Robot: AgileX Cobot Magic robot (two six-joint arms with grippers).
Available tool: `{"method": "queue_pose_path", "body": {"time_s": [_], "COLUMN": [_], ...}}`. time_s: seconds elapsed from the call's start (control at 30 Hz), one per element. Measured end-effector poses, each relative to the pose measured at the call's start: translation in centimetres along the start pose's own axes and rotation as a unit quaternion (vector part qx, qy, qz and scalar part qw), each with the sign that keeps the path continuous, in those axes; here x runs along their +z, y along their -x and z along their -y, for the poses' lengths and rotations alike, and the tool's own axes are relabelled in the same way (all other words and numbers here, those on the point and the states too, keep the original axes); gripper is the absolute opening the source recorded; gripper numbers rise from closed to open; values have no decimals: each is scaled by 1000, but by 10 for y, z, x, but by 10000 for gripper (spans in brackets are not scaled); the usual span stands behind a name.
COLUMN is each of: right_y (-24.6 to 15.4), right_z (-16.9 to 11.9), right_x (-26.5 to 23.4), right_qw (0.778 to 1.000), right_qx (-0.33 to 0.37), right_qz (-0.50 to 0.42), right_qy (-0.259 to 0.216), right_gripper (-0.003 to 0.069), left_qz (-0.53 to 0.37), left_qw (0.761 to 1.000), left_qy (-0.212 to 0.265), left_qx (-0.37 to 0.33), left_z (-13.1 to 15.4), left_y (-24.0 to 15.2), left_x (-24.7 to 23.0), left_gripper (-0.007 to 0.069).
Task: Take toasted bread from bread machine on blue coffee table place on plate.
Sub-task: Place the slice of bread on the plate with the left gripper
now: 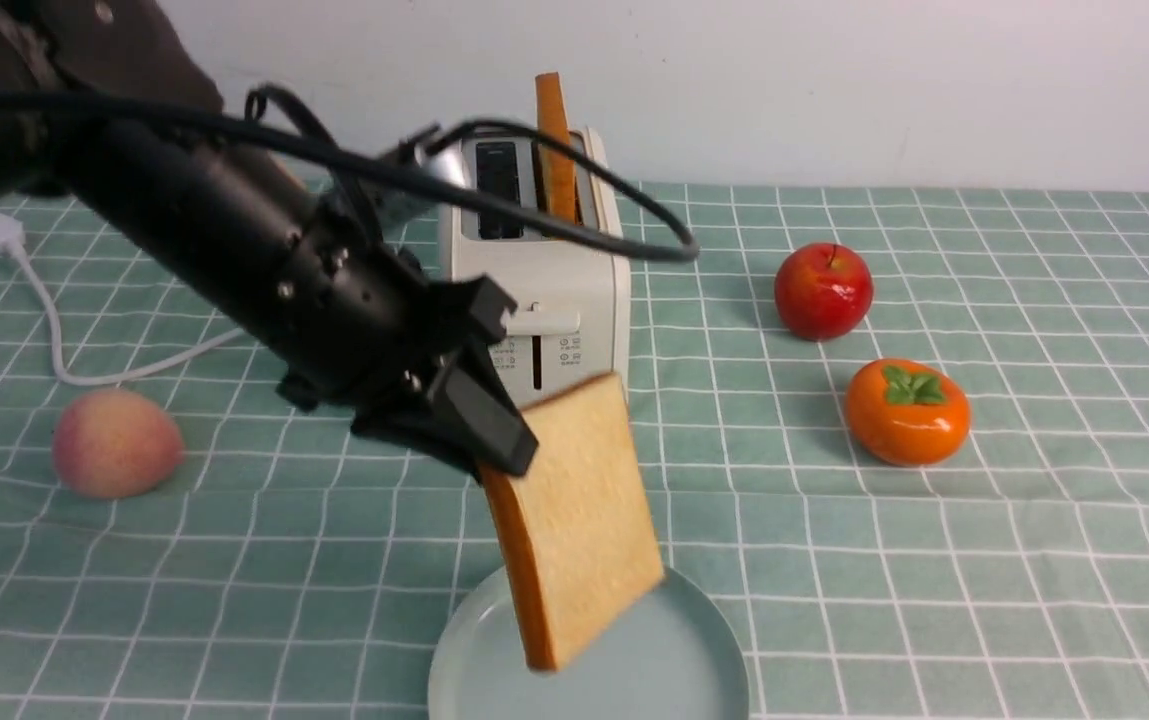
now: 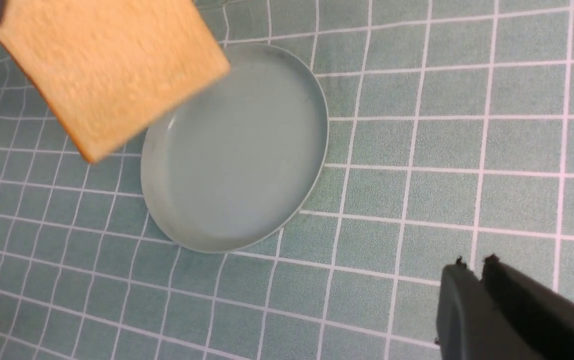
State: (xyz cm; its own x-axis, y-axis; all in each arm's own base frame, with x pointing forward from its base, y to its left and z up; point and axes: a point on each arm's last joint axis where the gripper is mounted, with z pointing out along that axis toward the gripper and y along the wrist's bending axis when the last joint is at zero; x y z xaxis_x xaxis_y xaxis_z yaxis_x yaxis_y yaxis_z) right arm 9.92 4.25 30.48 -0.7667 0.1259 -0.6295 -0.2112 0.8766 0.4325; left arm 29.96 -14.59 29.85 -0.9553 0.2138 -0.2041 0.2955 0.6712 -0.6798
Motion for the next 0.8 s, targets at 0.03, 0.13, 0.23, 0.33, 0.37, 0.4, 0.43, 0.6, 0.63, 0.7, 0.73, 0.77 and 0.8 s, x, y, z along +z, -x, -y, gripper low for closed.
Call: {"method": "queue_pose_path", "body": {"time_s": [0.03,0.13,0.23,0.33,0.37,0.4,0.43,0.6,0.63,0.7,0.73,0.77,0.8], "right_y": [0,0,0,0,1,1,1,2,2,2,2,2,3], "right_z": [0,1,2,2,2,2,2,2,2,2,2,2,1], "right_x": [0,0,0,0,0,0,0,0,0,0,0,-1,-2], "right_qw": [1000,1000,1000,1000,1000,1000,1000,1000,1000,1000,1000,1000,1000], "right_qx": [-1,-5,-7,-8,-8,-8,-8,-8,-8,-14,-17,-18,-15], "right_qz": [0,-2,-2,2,3,6,7,8,8,8,9,7,4], "right_qy": [-2,-8,-10,-12,-12,-13,-13,-13,-13,-13,-13,-13,-12], "right_gripper": [59,65,69,73,73,76,76,81,83,85,86,86,86], "left_qz": [-9,-33,-28,-6,-5,2,5,1,-11,-26,-37,-42,-46], "left_qw": [1000,999,999,999,999,999,998,998,997,996,994,992,991], "left_qy": [-9,-17,-8,9,9,16,18,38,56,79,96,108,121], "left_qx": [-7,-20,-34,-44,-46,-51,-55,-55,-44,-39,-39,-42,-45], "left_z": [-5,-17,-29,-38,-39,-44,-47,-57,-60,-64,-67,-69,-70], "left_y": [-5,-19,-26,-25,-24,-22,-20,-18,-20,-23,-25,-26,-26], "left_x": [6,21,31,37,38,42,44,51,51,50,49,49,47], "left_gripper": [85,85,85,85,85,92,104,227,286,333,349,355,358]}}
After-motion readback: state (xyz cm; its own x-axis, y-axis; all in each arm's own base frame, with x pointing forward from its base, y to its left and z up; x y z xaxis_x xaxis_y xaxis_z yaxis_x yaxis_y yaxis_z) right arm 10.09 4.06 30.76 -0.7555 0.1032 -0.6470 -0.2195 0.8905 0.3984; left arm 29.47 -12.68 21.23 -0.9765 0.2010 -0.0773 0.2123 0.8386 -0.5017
